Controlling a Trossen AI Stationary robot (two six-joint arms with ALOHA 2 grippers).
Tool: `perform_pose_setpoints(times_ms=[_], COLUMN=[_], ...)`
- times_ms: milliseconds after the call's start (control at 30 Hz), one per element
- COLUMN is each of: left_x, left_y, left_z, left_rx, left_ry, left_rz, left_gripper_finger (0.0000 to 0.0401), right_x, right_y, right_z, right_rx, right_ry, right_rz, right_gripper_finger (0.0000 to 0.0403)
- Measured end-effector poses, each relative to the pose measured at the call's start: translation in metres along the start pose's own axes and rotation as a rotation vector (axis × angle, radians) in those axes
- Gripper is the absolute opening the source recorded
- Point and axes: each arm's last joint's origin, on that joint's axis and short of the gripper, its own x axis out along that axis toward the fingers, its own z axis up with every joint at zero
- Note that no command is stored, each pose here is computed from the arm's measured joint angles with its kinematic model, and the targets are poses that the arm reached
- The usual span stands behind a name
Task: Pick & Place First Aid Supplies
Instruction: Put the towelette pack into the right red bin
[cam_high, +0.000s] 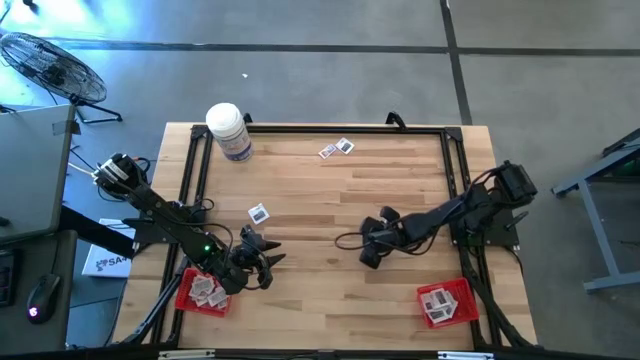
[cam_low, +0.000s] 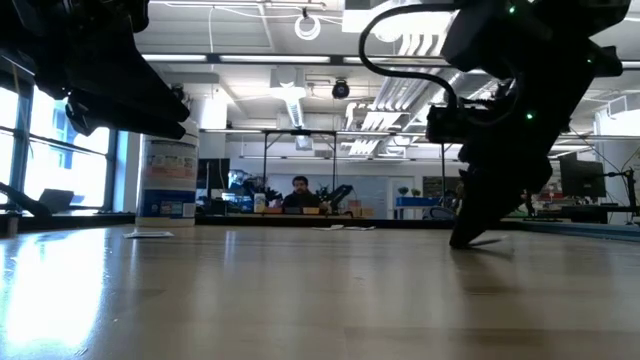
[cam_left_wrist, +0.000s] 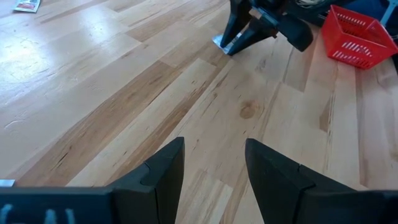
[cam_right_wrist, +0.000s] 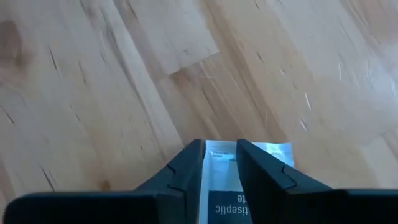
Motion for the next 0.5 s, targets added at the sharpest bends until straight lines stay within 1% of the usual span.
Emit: perform_pose_setpoints(times_ms=[200,400,500], left_x=[0.0000,0.0000,0.0000], left_y=[0.0002,0.0003,0.0002], left_z=[-0.0001,-0.0002,-0.0002], left_rx=[0.002,0.002,0.002], left_ry=[0.001,0.002,0.001], left_rz=[0.002,0.002,0.002], left_gripper_finger=[0.0168,0.0168,0.0168], right_x=[0.0024,0.0028,0.0030], right_y=[-0.0023,-0.0029,-0.0030], right_z=[-0.0027,-0.0034,-0.0035], right_rx=[0.003,0.009,0.039], right_ry=[0.038,0.044,0.044], right_rz=[-0.013,-0.020,-0.023], right_gripper_finger=[0.0063,0.0011,0.0005])
